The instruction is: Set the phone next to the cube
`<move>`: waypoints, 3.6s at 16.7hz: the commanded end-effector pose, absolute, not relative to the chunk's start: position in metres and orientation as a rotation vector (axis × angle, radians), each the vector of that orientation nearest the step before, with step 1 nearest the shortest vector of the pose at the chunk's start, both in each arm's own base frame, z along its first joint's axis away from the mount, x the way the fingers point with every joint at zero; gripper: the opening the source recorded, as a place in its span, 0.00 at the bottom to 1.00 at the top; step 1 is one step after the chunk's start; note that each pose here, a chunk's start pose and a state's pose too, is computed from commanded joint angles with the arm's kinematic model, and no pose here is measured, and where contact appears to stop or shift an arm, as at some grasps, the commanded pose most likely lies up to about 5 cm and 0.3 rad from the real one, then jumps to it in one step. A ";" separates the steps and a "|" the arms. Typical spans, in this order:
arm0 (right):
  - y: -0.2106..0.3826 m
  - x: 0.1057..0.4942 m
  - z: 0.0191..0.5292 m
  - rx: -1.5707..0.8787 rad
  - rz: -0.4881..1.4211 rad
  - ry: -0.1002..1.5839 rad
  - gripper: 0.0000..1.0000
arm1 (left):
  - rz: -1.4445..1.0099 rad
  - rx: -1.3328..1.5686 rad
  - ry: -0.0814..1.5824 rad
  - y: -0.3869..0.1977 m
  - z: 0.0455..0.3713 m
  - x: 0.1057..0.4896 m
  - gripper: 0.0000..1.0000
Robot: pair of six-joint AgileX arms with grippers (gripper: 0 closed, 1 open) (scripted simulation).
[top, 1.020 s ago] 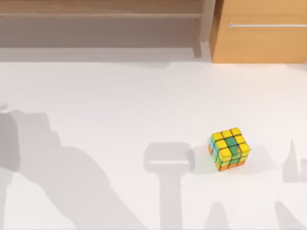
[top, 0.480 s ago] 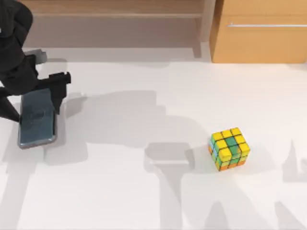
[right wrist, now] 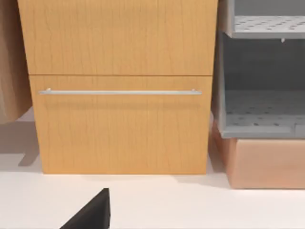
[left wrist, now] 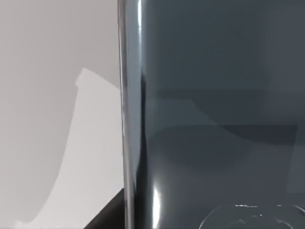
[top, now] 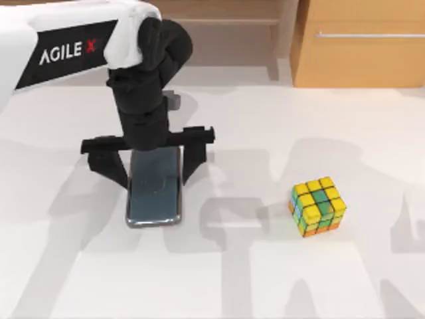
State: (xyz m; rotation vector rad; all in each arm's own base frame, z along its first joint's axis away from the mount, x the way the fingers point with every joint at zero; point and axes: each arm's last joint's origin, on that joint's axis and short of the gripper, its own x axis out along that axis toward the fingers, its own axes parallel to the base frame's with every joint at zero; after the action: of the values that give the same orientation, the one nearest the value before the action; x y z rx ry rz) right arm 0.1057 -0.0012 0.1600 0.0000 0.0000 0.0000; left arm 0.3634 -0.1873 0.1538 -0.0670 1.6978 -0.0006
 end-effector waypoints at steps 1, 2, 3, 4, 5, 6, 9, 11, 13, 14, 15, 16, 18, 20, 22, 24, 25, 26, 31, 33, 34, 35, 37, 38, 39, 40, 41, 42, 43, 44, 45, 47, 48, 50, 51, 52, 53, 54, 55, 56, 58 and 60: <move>-0.001 0.106 0.160 0.000 0.000 0.000 1.00 | -0.002 -0.049 1.689 -0.203 0.155 0.357 0.00; -0.001 0.106 0.160 0.000 0.000 0.000 1.00 | -0.004 -0.033 1.677 -0.218 0.157 0.351 0.00; -0.001 0.106 0.160 0.000 0.000 0.000 1.00 | -0.005 -0.019 1.662 -0.231 0.160 0.345 0.00; -0.001 0.106 0.160 0.000 0.000 0.000 1.00 | -0.007 -0.008 1.644 -0.243 0.163 0.339 0.00; -0.001 0.106 0.160 0.000 0.000 0.000 1.00 | -0.009 0.001 1.626 -0.253 0.166 0.333 0.00; -0.001 0.106 0.160 0.000 0.000 0.000 1.00 | -0.011 0.008 1.607 -0.262 0.169 0.328 0.00; -0.001 0.106 0.160 0.000 0.000 0.000 1.00 | -0.015 0.016 1.562 -0.279 0.176 0.318 0.00; -0.001 0.106 0.160 0.000 0.000 0.000 1.00 | -0.016 0.016 1.555 -0.281 0.177 0.316 0.00; -0.001 0.106 0.160 0.000 0.000 0.000 1.00 | -0.016 0.016 1.555 -0.281 0.177 0.316 0.00; -0.001 0.106 0.160 0.000 0.000 0.000 1.00 | -0.016 0.016 1.555 -0.281 0.177 0.316 0.00; -0.001 0.106 0.160 0.000 0.000 0.000 1.00 | -0.013 0.017 1.560 -0.280 0.175 0.317 0.00; -0.001 0.106 0.160 0.000 0.000 0.000 1.00 | -0.013 0.017 1.560 -0.280 0.175 0.317 0.00; -0.001 0.106 0.160 0.000 0.000 0.000 1.00 | -0.013 0.016 1.560 -0.279 0.176 0.317 0.00; -0.001 0.106 0.160 0.000 0.000 0.000 1.00 | -0.016 0.013 1.559 -0.279 0.179 0.317 0.00; -0.001 0.106 0.160 0.000 0.000 0.000 1.00 | -0.021 0.009 1.556 -0.278 0.184 0.317 0.00; -0.001 0.106 0.160 0.000 0.000 0.000 1.00 | -0.029 0.006 1.551 -0.277 0.191 0.316 0.00; -0.001 0.106 0.160 0.000 0.000 0.000 1.00 | -0.034 0.003 1.548 -0.276 0.195 0.316 0.00; -0.001 0.106 0.160 0.000 0.000 0.000 1.00 | -0.040 0.001 1.544 -0.276 0.199 0.315 0.00; -0.001 0.106 0.160 0.000 0.000 0.000 1.00 | -0.075 -0.016 1.515 -0.272 0.222 0.312 0.00; -0.001 0.106 0.160 0.000 0.000 0.000 1.00 | -0.090 -0.025 1.500 -0.271 0.231 0.311 0.00; -0.001 0.106 0.160 0.000 0.000 0.000 1.00 | -0.098 -0.030 1.492 -0.270 0.235 0.310 0.00; -0.001 0.106 0.160 0.000 0.000 0.000 1.00 | -0.105 -0.036 1.483 -0.269 0.239 0.309 0.00; -0.001 0.106 0.160 0.000 0.000 0.000 1.00 | -0.120 -0.047 1.466 -0.268 0.247 0.308 0.00; -0.001 0.106 0.160 0.000 0.000 0.000 1.00 | -0.127 -0.053 1.457 -0.267 0.250 0.308 0.00; -0.001 0.106 0.160 0.000 0.000 0.000 1.00 | -0.133 -0.059 1.449 -0.267 0.253 0.308 0.00; -0.001 0.106 0.160 0.000 0.000 0.000 1.00 | -0.139 -0.065 1.440 -0.267 0.255 0.308 0.00; -0.001 0.106 0.160 0.000 0.000 0.000 1.00 | -0.145 -0.071 1.431 -0.266 0.257 0.307 0.00; -0.001 0.106 0.160 0.000 0.000 0.000 1.00 | -0.151 -0.076 1.423 -0.267 0.258 0.308 0.00; -0.001 0.106 0.160 0.000 0.000 0.000 1.00 | -0.155 -0.082 1.415 -0.267 0.260 0.308 0.00; -0.001 0.106 0.160 0.000 0.000 0.000 1.00 | -0.159 -0.087 1.408 -0.267 0.260 0.308 0.00; -0.001 0.106 0.160 0.000 0.000 0.000 1.00 | -0.163 -0.092 1.401 -0.268 0.260 0.308 0.00; -0.001 0.106 0.160 0.000 0.000 0.000 1.00 | -0.167 -0.099 1.391 -0.269 0.258 0.310 0.00; -0.001 0.106 0.160 0.000 0.000 0.000 1.00 | -0.167 -0.102 1.387 -0.270 0.256 0.310 0.00; -0.001 0.106 0.160 0.000 0.000 0.000 1.00 | -0.164 -0.104 1.384 -0.272 0.249 0.312 0.00; -0.001 0.106 0.160 0.000 0.000 0.000 1.00 | -0.161 -0.104 1.384 -0.273 0.245 0.313 0.00; -0.001 0.106 0.160 0.000 0.000 0.000 1.00 | -0.158 -0.103 1.386 -0.275 0.240 0.314 0.00; -0.001 0.106 0.160 0.000 0.000 0.000 1.00 | -0.154 -0.102 1.387 -0.276 0.235 0.315 0.00; -0.001 0.106 0.160 0.000 0.000 0.000 1.00 | -0.149 -0.100 1.391 -0.277 0.229 0.316 0.00; -0.001 0.106 0.160 0.000 0.000 0.000 1.00 | -0.144 -0.097 1.395 -0.279 0.223 0.317 0.00; -0.001 0.106 0.160 0.000 0.000 0.000 1.00 | -0.137 -0.093 1.400 -0.280 0.216 0.318 0.00; -0.001 0.106 0.160 0.000 0.000 0.000 1.00 | -0.121 -0.082 1.418 -0.282 0.200 0.320 0.00; -0.001 0.106 0.160 0.000 0.000 0.000 1.00 | -0.099 -0.064 1.445 -0.284 0.181 0.321 0.00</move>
State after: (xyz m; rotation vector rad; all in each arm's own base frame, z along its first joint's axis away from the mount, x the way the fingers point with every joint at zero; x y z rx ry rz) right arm 0.1057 -0.0012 0.1600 0.0000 0.0000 0.0000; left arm 0.3207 -0.2836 0.1814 -0.0641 1.4446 -0.0994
